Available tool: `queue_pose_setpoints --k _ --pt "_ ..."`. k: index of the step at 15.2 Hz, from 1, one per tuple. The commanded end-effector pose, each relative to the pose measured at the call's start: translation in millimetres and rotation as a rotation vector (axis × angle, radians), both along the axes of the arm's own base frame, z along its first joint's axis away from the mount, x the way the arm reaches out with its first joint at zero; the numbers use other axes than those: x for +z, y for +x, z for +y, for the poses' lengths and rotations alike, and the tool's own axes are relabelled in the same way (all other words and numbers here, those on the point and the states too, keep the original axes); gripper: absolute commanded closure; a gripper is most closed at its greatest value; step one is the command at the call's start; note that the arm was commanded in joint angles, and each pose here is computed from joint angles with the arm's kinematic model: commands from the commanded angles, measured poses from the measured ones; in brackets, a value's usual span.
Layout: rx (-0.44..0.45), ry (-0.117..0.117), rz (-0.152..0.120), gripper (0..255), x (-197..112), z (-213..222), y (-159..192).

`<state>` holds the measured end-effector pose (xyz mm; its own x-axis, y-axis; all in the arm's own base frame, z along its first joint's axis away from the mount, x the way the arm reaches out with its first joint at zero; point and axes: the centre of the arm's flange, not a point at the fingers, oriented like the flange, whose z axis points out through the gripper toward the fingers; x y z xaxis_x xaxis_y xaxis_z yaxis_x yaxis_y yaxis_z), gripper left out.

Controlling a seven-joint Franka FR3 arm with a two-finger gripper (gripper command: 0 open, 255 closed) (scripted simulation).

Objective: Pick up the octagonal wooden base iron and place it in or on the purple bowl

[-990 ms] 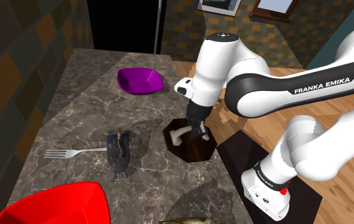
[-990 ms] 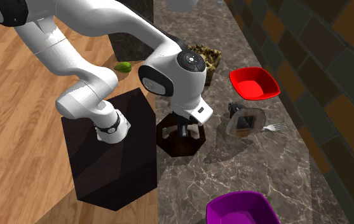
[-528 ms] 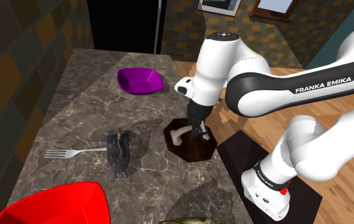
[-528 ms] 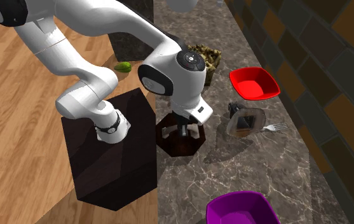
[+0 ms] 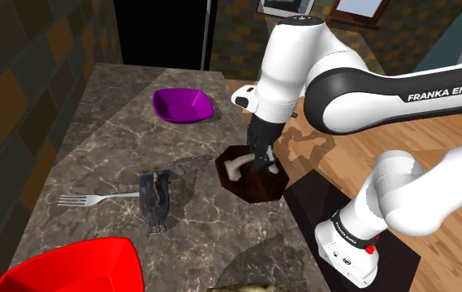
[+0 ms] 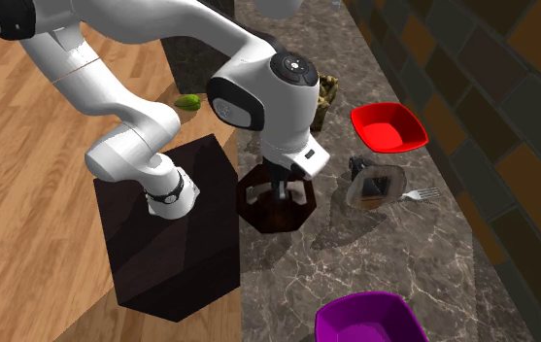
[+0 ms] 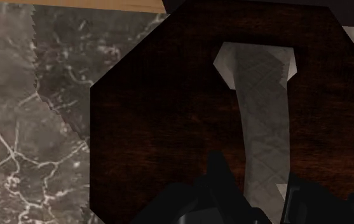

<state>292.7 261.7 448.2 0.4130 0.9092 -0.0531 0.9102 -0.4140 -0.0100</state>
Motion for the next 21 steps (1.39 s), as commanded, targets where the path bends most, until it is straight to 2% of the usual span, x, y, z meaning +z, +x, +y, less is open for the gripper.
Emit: queue_pose_setpoints --k 1,15,21 --pt "0.000 0.000 0.000 255 10.6 0.2 0.0" --pt "0.000 0.000 0.000 255 84.0 0.2 0.0" --pt "0.000 0.000 0.000 255 86.9 -1.4 79.1"
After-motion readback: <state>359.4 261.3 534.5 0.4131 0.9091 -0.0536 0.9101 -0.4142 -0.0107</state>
